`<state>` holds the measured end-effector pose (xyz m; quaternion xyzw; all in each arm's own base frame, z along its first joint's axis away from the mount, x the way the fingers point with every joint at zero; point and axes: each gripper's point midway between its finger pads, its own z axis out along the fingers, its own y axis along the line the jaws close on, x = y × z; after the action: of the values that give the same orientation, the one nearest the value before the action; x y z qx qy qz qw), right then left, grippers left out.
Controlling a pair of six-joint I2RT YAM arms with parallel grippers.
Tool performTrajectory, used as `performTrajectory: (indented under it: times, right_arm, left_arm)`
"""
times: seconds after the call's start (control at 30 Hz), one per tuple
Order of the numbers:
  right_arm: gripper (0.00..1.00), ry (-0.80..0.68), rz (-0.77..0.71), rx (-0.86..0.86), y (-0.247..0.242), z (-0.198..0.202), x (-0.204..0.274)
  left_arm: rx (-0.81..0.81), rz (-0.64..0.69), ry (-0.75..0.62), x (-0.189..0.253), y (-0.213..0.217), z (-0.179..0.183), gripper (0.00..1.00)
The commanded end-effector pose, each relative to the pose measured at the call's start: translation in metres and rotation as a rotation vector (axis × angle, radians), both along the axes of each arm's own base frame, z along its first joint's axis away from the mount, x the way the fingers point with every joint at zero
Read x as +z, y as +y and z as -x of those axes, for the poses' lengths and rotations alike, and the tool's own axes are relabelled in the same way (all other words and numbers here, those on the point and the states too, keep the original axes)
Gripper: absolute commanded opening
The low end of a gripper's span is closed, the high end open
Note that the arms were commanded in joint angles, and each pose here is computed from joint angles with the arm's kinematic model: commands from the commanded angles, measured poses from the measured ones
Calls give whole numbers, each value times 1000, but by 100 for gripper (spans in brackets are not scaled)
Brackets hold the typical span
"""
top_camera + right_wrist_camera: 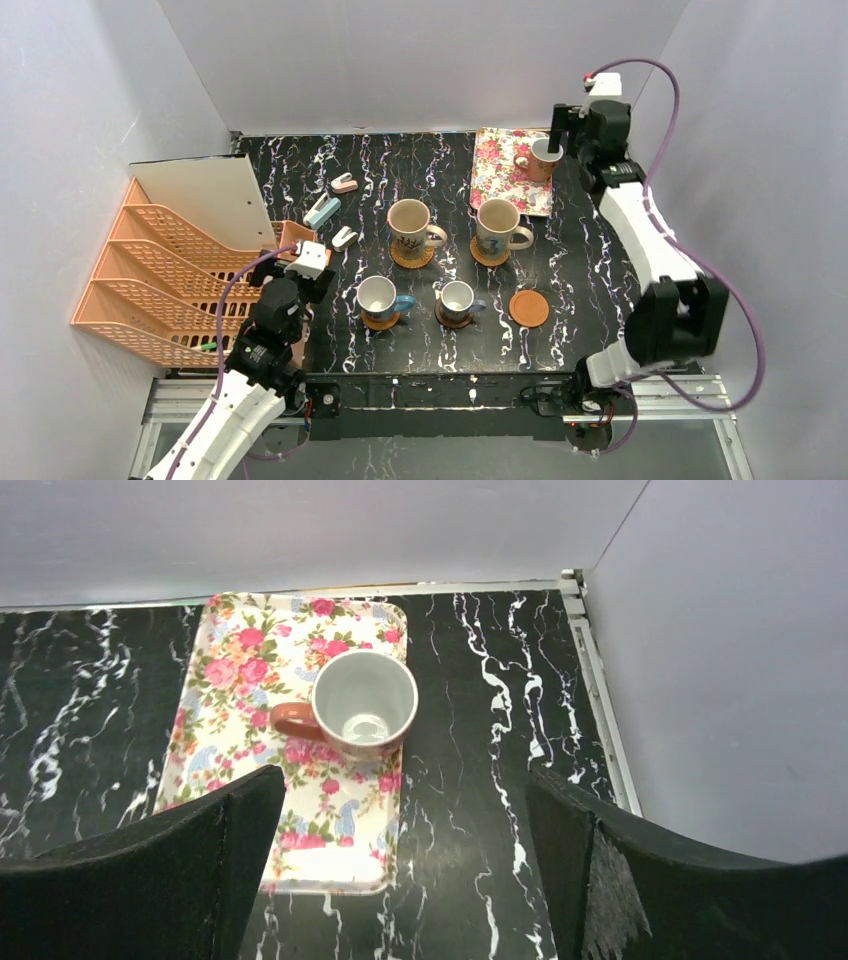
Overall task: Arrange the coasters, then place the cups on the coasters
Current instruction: Pick up the cup from the tray.
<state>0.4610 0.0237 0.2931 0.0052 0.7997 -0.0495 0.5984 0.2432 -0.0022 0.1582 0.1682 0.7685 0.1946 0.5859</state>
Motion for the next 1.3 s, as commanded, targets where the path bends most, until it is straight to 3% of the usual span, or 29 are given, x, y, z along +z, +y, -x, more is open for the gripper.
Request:
performTrajectory:
  times: [0.0, 0.17, 0.33, 0.53, 0.8, 1.27]
  right_arm:
    - [98, -6, -12, -82, -3, -51, 1]
    - [98, 8, 15, -96, 11, -105, 1]
    - [98, -2, 136, -75, 37, -139, 4]
    - [98, 68, 224, -72, 50, -165, -37]
    - [98, 138, 329, -64, 55, -182, -82]
    - [98, 260, 406, 24, 59, -170, -132]
  left_arm:
    - [10, -11, 4, -2, 5, 5, 98]
    - [34, 24, -11, -8, 6, 5, 98]
    - [62, 29, -26, -11, 11, 6, 98]
    - [74, 39, -50, -7, 13, 7, 98]
    - [79, 43, -56, -6, 14, 7, 98]
    - [90, 47, -70, -4, 16, 8, 98]
